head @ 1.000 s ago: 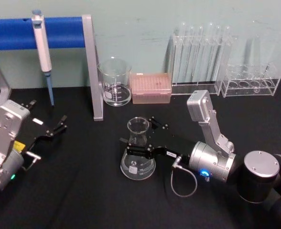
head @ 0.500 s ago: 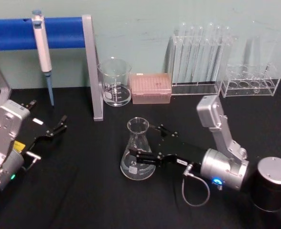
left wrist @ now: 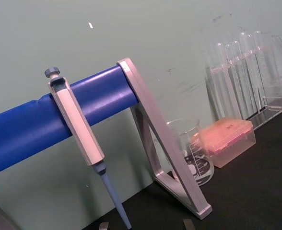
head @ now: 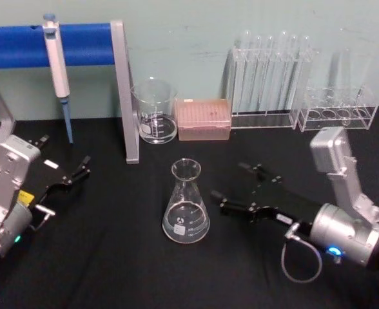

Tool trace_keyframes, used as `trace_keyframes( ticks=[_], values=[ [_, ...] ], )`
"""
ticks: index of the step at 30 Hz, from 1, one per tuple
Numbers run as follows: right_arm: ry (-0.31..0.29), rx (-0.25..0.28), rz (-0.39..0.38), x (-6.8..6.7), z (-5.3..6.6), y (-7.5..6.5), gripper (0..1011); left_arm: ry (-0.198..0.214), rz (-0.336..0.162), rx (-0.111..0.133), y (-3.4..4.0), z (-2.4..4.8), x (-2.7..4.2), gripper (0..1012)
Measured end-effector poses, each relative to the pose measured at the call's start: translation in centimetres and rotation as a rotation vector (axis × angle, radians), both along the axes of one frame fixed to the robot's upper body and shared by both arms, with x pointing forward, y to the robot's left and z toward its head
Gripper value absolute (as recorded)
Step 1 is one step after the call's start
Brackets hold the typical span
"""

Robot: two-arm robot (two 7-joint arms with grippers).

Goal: Grasp the erlenmeyer flask with one hand, shake it three times, then place it back.

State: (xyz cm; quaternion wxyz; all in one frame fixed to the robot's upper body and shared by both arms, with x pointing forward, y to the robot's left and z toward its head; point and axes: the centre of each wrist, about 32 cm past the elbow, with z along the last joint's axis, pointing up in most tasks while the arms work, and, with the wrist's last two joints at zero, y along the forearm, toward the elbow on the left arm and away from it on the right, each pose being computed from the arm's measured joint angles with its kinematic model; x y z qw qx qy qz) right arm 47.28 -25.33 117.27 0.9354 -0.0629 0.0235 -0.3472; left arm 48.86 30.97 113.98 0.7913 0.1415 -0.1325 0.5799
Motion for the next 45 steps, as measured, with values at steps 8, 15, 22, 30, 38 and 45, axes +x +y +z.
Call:
trace_keyframes(
  ticks=[8,15,22,30,38,45],
  values=[
    [-0.063,0.001,-0.166,-1.0,0.5,-1.2,1000,0.0,0.0,0.0,0.0,0.0,0.0,1001],
    [-0.12,-0.025,-0.291,-1.0,0.2,-1.0,1000,0.0,0.0,0.0,0.0,0.0,0.0,1001],
    [-0.106,-0.035,-0.372,0.3,-1.0,-0.5,1000,0.0,0.0,0.0,0.0,0.0,0.0,1001],
    [-0.054,-0.034,-0.424,1.5,-2.5,-0.5,1000,0.0,0.0,0.0,0.0,0.0,0.0,1002],
    [-0.023,-0.037,-0.431,2.3,-3.4,-0.6,1000,0.0,0.0,0.0,0.0,0.0,0.0,1001],
    [-0.025,-0.033,-0.419,2.6,-3.4,-0.6,1000,0.0,0.0,0.0,0.0,0.0,0.0,1001]
  ],
)
